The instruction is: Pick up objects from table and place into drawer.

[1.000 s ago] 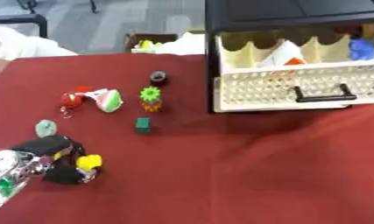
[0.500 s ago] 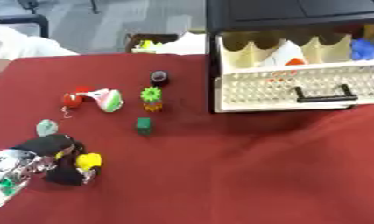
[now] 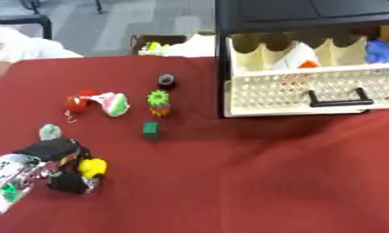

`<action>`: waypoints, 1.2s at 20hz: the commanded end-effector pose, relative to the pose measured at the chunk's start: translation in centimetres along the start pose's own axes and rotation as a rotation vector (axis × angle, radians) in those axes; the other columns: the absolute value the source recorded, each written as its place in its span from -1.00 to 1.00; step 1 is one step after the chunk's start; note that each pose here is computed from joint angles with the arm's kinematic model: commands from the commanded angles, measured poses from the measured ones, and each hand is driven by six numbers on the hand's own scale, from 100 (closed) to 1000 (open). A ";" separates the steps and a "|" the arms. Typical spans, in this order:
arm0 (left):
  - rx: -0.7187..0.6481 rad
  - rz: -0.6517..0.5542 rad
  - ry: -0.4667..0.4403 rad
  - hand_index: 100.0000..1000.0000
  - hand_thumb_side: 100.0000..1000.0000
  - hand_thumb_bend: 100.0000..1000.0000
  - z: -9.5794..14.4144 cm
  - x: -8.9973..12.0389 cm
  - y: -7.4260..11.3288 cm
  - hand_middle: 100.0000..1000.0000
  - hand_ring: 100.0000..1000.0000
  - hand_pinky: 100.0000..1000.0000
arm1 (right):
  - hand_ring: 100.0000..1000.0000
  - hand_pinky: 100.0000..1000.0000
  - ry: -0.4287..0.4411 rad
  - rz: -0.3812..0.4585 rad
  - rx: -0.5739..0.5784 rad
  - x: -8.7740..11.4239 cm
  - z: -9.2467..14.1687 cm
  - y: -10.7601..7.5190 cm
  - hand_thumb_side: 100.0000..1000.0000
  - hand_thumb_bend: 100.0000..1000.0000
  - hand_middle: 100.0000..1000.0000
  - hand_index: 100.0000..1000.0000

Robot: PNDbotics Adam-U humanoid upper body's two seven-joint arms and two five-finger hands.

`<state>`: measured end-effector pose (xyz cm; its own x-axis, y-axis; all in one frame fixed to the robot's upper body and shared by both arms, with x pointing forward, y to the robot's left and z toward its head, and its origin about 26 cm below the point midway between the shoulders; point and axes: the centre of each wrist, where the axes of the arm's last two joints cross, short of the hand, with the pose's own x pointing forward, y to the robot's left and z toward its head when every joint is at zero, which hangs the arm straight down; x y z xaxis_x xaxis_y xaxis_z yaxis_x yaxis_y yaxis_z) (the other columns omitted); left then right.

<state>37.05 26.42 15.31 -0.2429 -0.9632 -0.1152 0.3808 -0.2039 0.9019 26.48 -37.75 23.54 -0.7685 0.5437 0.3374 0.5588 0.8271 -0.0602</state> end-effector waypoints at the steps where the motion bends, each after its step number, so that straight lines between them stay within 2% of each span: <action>1: 0.028 -0.025 0.010 0.47 0.28 -0.79 0.2 -0.4 0.7 -0.08 -0.09 -0.12 | -0.22 0.04 -0.021 0.005 0.000 0.3 -0.7 -0.3 1.00 -1.00 -0.35 0.18; 9: 0.045 -0.034 0.006 0.40 0.04 -1.00 0.2 -0.4 0.8 -0.15 -0.17 -0.23 | -0.22 0.04 -0.017 0.006 -0.001 0.2 -0.7 -0.3 1.00 -1.00 -0.35 0.18; 14: 0.076 -0.022 0.003 0.34 -0.07 -1.00 0.5 -0.3 1.2 -0.22 -0.24 -0.34 | -0.22 0.04 -0.013 0.007 -0.001 0.2 -0.6 -0.3 1.00 -1.00 -0.35 0.18; 24: 0.145 -0.008 -0.012 0.27 -0.16 -1.00 1.4 -0.1 2.3 -0.28 -0.31 -0.45 | -0.21 0.04 -0.009 0.006 -0.006 0.2 -0.7 -0.3 1.00 -1.00 -0.34 0.18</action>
<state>36.69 25.57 16.44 -0.2711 -0.9573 -0.1004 0.2845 -0.1793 0.9418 26.48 -37.71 23.37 -0.7642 0.5409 0.3514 0.5599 0.8267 -0.0550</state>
